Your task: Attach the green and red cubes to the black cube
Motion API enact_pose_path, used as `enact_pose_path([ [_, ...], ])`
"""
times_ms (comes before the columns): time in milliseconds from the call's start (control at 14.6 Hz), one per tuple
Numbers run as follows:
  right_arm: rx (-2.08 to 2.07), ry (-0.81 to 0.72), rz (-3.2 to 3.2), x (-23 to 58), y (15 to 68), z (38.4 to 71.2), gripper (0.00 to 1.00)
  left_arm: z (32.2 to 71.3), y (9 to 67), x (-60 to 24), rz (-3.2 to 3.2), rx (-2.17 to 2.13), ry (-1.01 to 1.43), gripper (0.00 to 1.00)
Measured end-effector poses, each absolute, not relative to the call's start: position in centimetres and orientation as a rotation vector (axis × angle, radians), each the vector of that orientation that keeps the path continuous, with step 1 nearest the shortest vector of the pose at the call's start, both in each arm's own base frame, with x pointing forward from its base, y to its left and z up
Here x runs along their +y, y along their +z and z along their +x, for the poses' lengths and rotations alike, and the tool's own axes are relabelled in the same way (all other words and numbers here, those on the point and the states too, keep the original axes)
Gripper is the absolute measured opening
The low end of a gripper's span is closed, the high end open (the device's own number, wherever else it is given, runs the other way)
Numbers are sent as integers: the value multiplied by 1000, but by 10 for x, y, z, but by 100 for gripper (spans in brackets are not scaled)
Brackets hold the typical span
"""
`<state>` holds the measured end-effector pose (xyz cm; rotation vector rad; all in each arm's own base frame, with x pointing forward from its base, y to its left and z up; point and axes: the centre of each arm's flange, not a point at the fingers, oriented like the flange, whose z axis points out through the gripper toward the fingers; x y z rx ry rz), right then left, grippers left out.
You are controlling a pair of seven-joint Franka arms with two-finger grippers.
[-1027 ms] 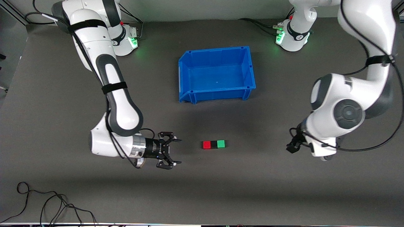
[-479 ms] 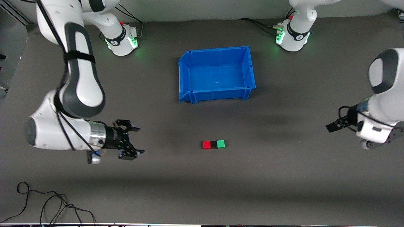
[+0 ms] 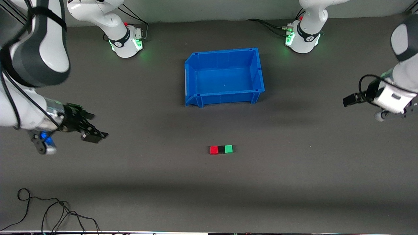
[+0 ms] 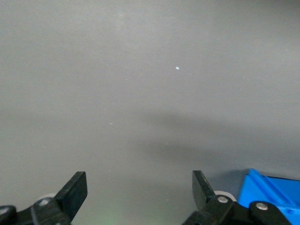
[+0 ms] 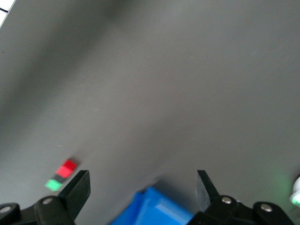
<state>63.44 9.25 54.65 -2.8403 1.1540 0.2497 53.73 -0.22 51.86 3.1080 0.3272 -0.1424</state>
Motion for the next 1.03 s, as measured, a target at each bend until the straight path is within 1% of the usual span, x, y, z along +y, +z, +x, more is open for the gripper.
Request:
enact_pose_path([
  [274,872,174,-2979,38,582,614,100,539,575,-6,3075,347,-125,100],
  [479,680,128,-3056,5,604,593,100,547,577,-4,3165,276,-105,100],
  [685,531,90,-3079,-6,624,574,100,551,579,-4,3193,126,-86,100],
  [890,370,69,-3090,-32,632,564,100,561,603,-7,3160,91,-2,100],
  [1027,256,59,-3096,-47,634,561,100,571,605,-8,3093,97,6,100],
])
